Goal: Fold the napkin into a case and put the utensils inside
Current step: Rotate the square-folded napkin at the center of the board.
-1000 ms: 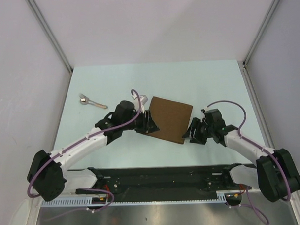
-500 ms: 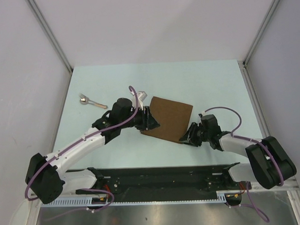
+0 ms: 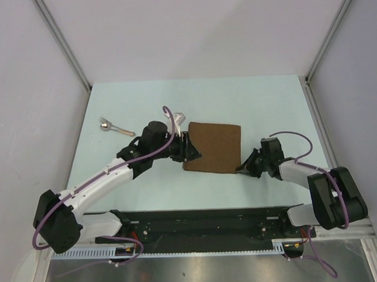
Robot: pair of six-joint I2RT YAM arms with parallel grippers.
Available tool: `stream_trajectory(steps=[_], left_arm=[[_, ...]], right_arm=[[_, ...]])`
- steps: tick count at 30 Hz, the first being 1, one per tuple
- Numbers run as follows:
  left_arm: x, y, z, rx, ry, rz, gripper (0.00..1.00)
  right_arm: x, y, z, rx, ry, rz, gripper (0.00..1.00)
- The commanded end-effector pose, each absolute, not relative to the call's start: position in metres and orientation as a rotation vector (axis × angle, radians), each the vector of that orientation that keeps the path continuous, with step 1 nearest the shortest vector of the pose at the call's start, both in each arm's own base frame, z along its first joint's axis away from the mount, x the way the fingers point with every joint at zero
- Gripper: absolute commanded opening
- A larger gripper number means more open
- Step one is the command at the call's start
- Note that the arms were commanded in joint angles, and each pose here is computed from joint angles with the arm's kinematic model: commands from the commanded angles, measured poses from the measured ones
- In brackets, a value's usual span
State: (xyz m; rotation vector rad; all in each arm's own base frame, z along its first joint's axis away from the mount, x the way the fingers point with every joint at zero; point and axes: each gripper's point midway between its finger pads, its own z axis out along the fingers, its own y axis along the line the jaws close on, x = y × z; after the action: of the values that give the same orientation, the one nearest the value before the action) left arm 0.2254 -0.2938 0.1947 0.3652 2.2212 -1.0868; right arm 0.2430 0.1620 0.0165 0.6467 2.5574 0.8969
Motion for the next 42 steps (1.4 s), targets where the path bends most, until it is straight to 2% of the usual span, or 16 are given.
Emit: stream_trajectory(steps=[1,6,7,8,10,11,12,15,16,19,22,27,32,38,39,42], left_arm=[[0.238,-0.301,0.215,0.382,2.161,-1.077,0.44],[0.259,-0.305,0.215,0.356,2.198,-1.024,0.51],[0.266,-0.307,0.206,0.348,2.223,-1.01,0.54],[0.272,-0.309,0.2,0.329,2.244,-1.001,0.55],[0.288,-0.31,0.197,0.296,2.251,-0.991,0.61],[0.296,-0.312,0.175,0.261,2.324,-0.97,0.62],[0.306,-0.313,0.175,0.249,2.326,-0.985,0.62],[0.335,-0.321,0.15,0.242,2.376,-0.905,0.66],[0.341,-0.32,0.14,0.247,2.41,-0.859,0.72],[0.364,-0.328,0.11,0.232,2.499,-0.839,0.72],[0.383,-0.332,0.088,0.2,2.533,-0.819,0.72],[0.404,-0.328,0.073,0.159,2.551,-0.757,0.73],[0.403,-0.334,0.053,0.162,2.583,-0.792,0.68],[0.399,-0.337,0.033,0.163,2.624,-0.839,0.48],[0.395,-0.336,0.029,0.16,2.633,-0.848,0.4],[0.382,-0.335,0.018,0.133,2.663,-0.878,0.25]], right_arm=[[0.277,0.094,0.013,0.723,2.559,0.537,0.0],[0.344,0.025,0.025,0.679,2.529,0.352,0.0],[0.382,0.019,0.048,0.612,2.468,0.345,0.0],[0.394,0.015,0.031,0.529,2.523,0.332,0.0],[0.446,0.011,0.056,0.466,2.47,0.372,0.01],[0.46,0.013,0.042,0.46,2.501,0.399,0.02],[0.472,0.014,0.047,0.439,2.491,0.423,0.05],[0.497,0.01,0.071,0.469,2.456,0.419,0.32],[0.493,0.005,0.072,0.503,2.478,0.38,0.45],[0.481,-0.011,0.088,0.575,2.484,0.262,0.63],[0.449,-0.016,0.093,0.636,2.478,0.277,0.69],[0.378,0.007,0.07,0.691,2.509,0.449,0.7],[0.346,0.042,0.076,0.695,2.419,0.685,0.63],[0.33,0.046,0.07,0.689,2.427,0.651,0.6],[0.328,0.046,0.068,0.689,2.435,0.651,0.59],[0.322,0.046,0.062,0.703,2.453,0.631,0.56]])
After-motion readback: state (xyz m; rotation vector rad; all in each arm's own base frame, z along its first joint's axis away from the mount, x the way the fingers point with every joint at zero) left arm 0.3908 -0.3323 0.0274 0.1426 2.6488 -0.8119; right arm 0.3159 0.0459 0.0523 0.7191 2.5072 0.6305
